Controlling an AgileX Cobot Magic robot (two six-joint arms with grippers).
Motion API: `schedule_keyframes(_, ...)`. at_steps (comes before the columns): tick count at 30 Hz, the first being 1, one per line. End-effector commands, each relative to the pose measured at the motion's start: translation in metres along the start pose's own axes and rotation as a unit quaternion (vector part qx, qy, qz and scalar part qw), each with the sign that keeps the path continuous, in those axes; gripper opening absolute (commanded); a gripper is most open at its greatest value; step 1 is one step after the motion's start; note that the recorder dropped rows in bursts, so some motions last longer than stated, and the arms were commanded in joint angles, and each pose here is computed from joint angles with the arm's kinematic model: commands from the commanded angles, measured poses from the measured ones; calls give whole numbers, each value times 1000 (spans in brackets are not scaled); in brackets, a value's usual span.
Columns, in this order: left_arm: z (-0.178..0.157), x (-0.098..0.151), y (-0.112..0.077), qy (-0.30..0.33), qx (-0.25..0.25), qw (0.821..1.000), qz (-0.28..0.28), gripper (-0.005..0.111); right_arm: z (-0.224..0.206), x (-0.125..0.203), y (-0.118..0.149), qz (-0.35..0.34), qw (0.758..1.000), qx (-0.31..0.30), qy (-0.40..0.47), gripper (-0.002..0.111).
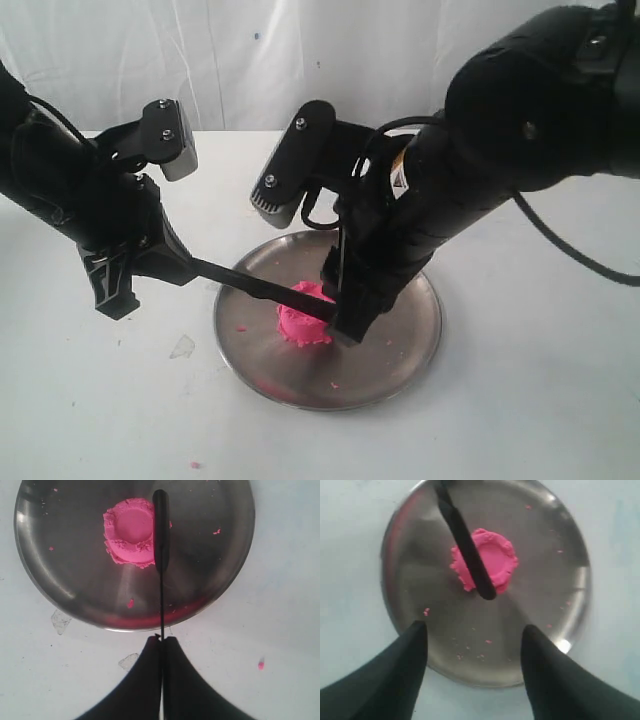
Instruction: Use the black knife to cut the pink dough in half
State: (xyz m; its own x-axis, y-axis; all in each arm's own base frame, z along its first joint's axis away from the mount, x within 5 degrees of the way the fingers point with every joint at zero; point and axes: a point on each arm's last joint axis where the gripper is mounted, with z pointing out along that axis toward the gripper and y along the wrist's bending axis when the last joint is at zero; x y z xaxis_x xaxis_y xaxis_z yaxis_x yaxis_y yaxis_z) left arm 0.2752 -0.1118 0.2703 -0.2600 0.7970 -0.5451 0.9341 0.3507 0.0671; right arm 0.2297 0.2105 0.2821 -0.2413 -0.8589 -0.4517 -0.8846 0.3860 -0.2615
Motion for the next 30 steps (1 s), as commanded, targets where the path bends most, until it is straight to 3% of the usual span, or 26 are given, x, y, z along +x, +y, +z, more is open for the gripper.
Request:
schedule_keyframes(1, -3, -3, -2, -10, 4, 1000, 0, 0, 23, 2, -5, -8, 996, -85, -31, 54)
schedule_keyframes(5, -3, -3, -2, -10, 4, 1000, 0, 0, 36, 12, -24, 44, 991, -113, -50, 54)
schedule_keyframes(10, -3, -3, -3, -9, 4, 1000, 0, 0, 32, 20, -48, 81, 992, -61, -69, 50)
schedule_keyframes(13, -3, -3, -3, -9, 5, 1000, 0, 0, 30, 17, -53, 80, 993, -33, -84, 48)
schedule_keyframes(18, -3, -3, -3, -9, 6, 1000, -1, 0, 29, 20, -48, 94, 992, -57, -69, 43)
schedule_keyframes(26, -3, -3, -3, -9, 4, 1000, -1, 0, 51, 25, -39, -4, 989, -136, -63, 43)
schedule_keyframes(30, -3, -3, -3, -9, 4, 1000, -1, 0, 67, 30, -42, -7, 986, -156, -65, 43)
